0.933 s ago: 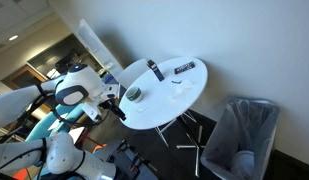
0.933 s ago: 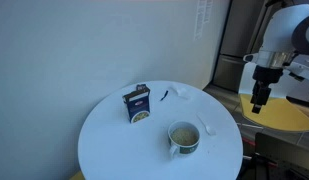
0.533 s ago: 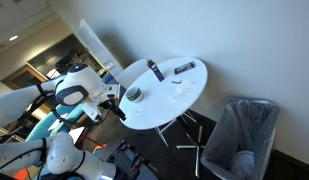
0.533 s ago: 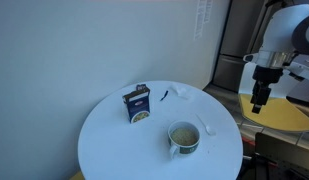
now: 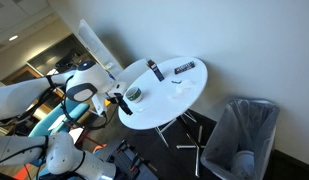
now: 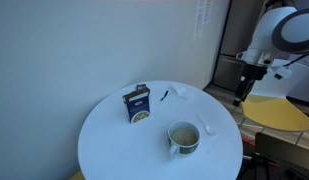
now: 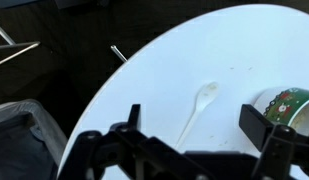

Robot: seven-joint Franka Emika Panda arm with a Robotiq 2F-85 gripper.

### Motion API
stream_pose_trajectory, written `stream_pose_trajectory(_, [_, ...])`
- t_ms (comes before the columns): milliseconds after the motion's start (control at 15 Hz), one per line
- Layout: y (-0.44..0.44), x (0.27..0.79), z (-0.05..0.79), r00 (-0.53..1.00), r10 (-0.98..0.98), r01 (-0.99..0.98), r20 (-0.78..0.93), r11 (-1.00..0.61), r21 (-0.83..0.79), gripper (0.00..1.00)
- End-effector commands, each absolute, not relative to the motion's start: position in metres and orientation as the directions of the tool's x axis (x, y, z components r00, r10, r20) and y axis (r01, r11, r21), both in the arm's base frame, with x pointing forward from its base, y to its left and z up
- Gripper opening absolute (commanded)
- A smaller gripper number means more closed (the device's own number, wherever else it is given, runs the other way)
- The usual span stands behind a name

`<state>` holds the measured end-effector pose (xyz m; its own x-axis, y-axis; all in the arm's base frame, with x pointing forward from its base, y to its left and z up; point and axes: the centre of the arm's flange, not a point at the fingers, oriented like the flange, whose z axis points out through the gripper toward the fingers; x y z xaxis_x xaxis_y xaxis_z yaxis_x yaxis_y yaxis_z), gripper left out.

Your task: Put the plastic spoon in the mug

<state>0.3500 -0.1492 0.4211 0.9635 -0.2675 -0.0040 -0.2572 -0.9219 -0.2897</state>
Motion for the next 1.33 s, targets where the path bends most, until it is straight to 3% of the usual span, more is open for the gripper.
stream_pose_trajectory(0, [-0.157, 0.418, 0.399, 0.901, -0.425, -0.433, -0.088, -0.871, -0.231, 1.0])
stream_pose_trajectory(467, [-0.132, 0.488, 0.327, 0.786, -0.53, -0.579, -0.317, -0.812, -0.077, 1.0])
stream_pose_trajectory(600, [-0.129, 0.47, 0.322, 0.816, -0.506, -0.546, -0.28, -0.833, -0.087, 1.0])
stream_pose_trajectory(1267, [-0.108, 0.482, 0.331, 0.741, -0.604, -0.648, -0.293, -0.757, -0.08, 1.0])
